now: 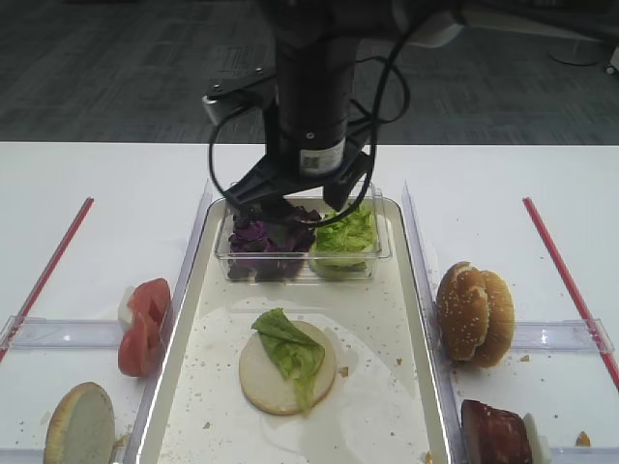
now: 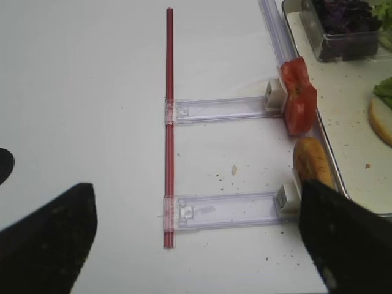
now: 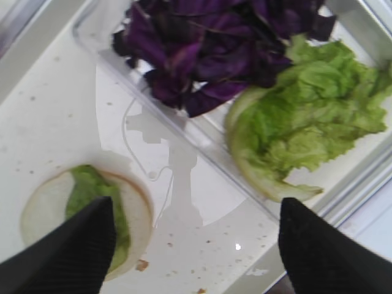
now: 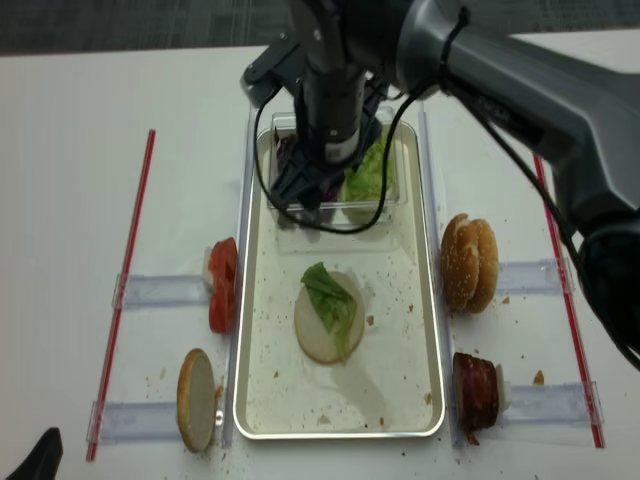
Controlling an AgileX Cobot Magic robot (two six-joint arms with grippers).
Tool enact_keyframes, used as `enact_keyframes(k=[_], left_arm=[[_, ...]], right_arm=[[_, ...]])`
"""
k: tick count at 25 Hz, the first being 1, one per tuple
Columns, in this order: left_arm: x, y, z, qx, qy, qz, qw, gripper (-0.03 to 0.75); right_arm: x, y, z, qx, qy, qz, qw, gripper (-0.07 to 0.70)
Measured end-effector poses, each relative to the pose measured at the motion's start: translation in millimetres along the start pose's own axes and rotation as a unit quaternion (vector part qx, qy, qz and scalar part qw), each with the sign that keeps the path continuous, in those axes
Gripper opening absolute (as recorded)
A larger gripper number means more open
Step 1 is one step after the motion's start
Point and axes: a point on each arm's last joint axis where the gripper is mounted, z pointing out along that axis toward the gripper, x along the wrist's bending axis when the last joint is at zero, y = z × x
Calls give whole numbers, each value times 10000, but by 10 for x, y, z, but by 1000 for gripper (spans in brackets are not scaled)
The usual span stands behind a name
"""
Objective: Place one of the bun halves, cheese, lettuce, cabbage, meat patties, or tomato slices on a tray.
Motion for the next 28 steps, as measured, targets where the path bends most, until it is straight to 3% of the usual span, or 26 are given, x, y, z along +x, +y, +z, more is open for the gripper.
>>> enact_keyframes(k=[5,11,21,28], left_arm=[[0,0,0,0,0,0,10000,615],[0,0,0,0,0,0,10000,615],[0,0,0,0,0,0,10000,615],[0,0,0,0,0,0,10000,615]], right_arm=[[-507,-56,-12,-6,-72,591,9982,572],[-1159,-217,-44,-12,-207,1343,9907,571],[-2104,-656,-129,-23,-416,2496,9675,571],[-2479,-916,-178,-26,-509,2982,9531,571]])
